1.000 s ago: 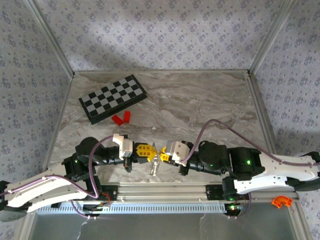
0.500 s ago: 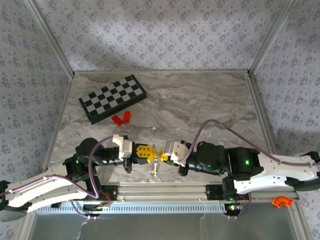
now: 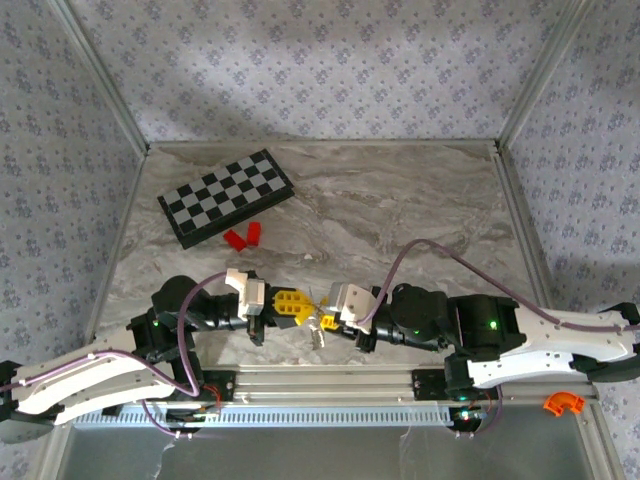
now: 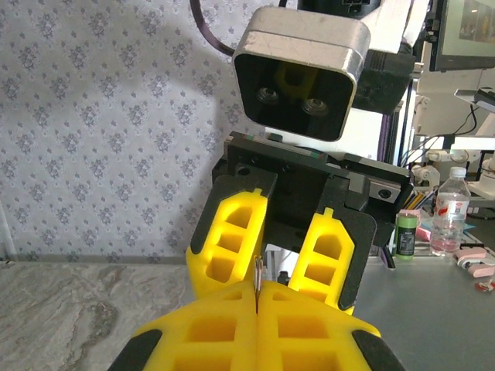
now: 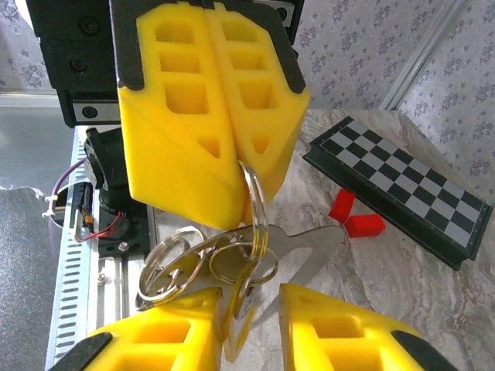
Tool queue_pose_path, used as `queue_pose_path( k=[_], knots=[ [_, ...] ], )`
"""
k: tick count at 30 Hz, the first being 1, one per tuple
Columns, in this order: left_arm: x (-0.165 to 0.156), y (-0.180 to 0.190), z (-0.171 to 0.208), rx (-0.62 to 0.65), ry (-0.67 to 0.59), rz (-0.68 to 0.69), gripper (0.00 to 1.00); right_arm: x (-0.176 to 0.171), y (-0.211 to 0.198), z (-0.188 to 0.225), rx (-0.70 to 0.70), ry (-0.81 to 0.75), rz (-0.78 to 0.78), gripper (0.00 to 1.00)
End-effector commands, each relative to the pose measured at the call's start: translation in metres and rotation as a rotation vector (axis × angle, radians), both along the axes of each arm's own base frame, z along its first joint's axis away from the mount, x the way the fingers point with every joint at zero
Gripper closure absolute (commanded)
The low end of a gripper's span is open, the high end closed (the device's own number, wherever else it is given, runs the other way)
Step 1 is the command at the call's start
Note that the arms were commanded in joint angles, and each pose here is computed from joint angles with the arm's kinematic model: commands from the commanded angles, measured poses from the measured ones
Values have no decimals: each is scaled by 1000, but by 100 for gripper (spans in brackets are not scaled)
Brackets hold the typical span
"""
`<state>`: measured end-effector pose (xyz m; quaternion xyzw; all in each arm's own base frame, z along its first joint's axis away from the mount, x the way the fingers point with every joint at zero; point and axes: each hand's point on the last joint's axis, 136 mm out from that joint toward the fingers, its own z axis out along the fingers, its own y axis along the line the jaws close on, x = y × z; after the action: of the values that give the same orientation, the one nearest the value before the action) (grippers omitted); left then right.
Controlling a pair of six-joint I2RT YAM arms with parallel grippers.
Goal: Put the keys on the keyring
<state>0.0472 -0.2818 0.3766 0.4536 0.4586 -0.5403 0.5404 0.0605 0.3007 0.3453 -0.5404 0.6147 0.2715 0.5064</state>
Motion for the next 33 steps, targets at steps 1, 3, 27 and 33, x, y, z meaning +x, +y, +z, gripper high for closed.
queue_pose_path(
  k=[1, 3, 27, 33],
  knots=[
    [-7, 9, 26, -89, -27, -25, 100, 0, -2, 4, 26, 1, 1, 73],
    [-8, 9, 26, -91, -27, -27, 100, -1, -2, 4, 38, 1, 6, 73],
    [-11, 8, 22, -75, -23, -49, 100, 0, 6, -1, 102, 24, 14, 90],
    [-9, 9, 17, -49, -23, -32, 100, 2, 3, 4, 115, 10, 8, 95]
  ],
)
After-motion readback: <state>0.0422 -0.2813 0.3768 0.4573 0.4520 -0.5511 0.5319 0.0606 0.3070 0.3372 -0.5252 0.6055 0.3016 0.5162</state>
